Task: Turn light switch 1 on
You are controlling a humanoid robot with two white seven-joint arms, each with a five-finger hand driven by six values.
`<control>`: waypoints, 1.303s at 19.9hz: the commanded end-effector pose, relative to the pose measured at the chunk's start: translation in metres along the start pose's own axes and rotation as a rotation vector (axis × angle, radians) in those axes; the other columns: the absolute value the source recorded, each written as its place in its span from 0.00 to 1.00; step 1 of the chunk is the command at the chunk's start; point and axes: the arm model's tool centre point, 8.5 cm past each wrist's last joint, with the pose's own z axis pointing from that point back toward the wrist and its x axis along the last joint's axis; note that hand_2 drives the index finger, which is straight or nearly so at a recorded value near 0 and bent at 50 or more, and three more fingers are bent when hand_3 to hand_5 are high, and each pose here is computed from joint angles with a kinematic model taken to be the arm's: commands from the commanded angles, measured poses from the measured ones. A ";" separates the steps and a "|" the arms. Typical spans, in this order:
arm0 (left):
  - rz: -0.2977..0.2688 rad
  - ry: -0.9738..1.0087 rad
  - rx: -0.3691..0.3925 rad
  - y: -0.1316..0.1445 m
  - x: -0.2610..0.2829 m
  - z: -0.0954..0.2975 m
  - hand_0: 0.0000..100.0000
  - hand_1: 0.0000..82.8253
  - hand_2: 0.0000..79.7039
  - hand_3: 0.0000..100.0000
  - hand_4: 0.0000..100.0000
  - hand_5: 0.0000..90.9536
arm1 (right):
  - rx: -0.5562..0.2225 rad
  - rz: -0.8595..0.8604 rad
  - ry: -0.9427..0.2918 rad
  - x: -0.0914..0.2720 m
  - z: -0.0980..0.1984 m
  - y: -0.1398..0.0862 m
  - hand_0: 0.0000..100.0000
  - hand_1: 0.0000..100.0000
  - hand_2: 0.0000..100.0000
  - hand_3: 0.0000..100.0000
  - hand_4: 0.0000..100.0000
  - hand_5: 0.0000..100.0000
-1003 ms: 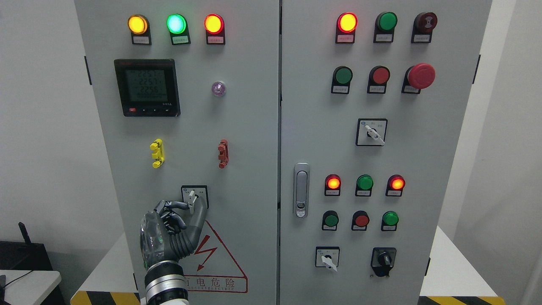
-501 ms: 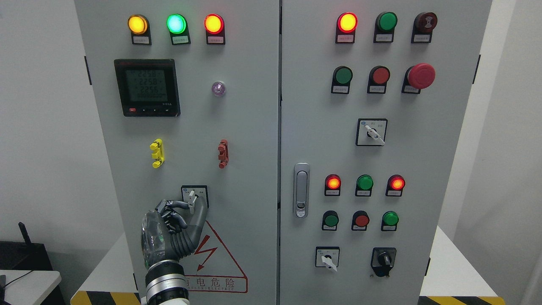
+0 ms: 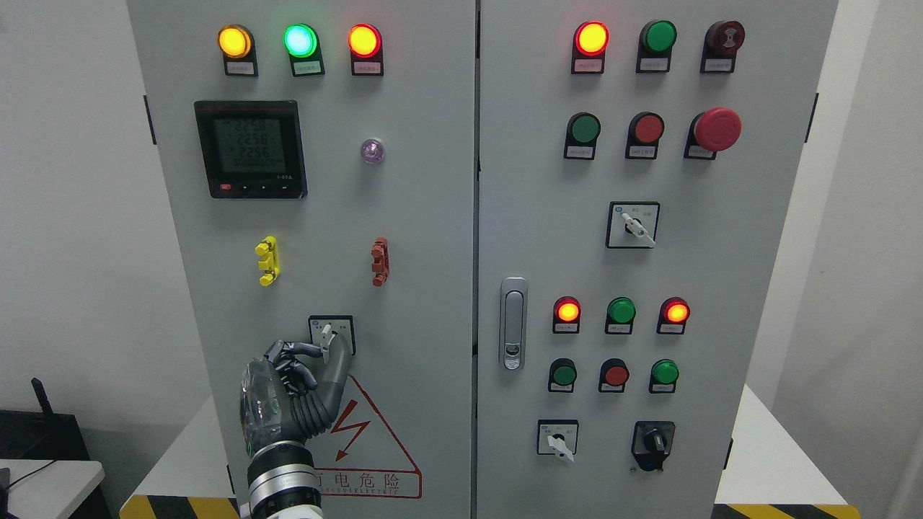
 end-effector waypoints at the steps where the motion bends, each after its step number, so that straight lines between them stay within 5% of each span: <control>1: 0.001 -0.002 0.001 0.000 0.001 0.000 0.24 0.61 0.73 0.98 0.97 0.95 | 0.001 0.027 -0.005 0.001 0.000 0.000 0.12 0.39 0.00 0.00 0.00 0.00; 26: -0.002 -0.001 -0.011 -0.005 0.006 0.000 0.35 0.60 0.75 0.99 0.98 0.95 | 0.001 0.027 -0.005 0.001 0.000 0.000 0.12 0.39 0.00 0.00 0.00 0.00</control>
